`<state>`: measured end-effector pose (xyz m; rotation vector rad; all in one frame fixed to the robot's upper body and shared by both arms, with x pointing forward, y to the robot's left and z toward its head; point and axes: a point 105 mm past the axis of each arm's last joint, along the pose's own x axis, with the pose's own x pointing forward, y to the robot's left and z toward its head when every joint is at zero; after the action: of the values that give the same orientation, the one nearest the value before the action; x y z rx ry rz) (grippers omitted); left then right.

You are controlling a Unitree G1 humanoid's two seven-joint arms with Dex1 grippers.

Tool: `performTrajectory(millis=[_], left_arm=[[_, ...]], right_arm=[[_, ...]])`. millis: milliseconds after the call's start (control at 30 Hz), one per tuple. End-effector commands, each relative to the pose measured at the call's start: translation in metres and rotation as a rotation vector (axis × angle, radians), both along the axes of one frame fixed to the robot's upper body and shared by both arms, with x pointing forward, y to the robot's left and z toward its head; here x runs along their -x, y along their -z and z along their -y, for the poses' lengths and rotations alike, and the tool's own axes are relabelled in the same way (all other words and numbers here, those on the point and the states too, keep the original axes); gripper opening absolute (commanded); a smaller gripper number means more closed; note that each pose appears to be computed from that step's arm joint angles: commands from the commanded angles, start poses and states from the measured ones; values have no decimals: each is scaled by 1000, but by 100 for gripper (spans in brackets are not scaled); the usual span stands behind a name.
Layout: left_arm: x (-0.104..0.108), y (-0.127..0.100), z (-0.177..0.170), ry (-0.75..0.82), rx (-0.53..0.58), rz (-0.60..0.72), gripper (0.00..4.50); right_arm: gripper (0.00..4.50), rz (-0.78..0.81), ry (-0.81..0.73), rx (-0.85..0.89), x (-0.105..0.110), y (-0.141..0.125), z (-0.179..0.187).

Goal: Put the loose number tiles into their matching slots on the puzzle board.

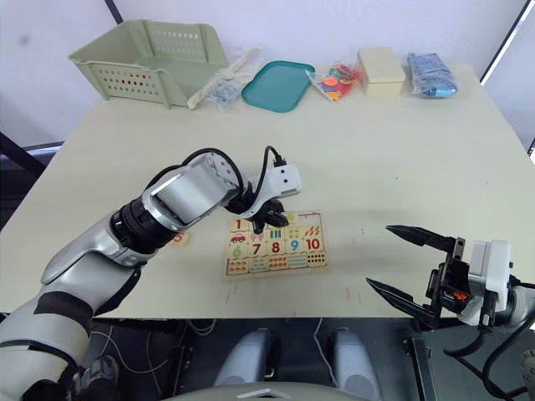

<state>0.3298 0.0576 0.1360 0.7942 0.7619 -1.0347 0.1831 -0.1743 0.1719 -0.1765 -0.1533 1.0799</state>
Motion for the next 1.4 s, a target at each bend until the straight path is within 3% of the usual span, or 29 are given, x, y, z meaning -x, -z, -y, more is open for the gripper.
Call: performTrajectory(millis=[33,867,1400], left_arm=[[0,-4,4,23,-6,37,100],[-6,4,6,55,-25,53,100],[1,6,8,91,-33,39,100]], right_arm=[[450,52,-18,3,5,-9,-5],[450,45,4,7,9,-10,-4],[450,41,41,14,14,-11,4]])
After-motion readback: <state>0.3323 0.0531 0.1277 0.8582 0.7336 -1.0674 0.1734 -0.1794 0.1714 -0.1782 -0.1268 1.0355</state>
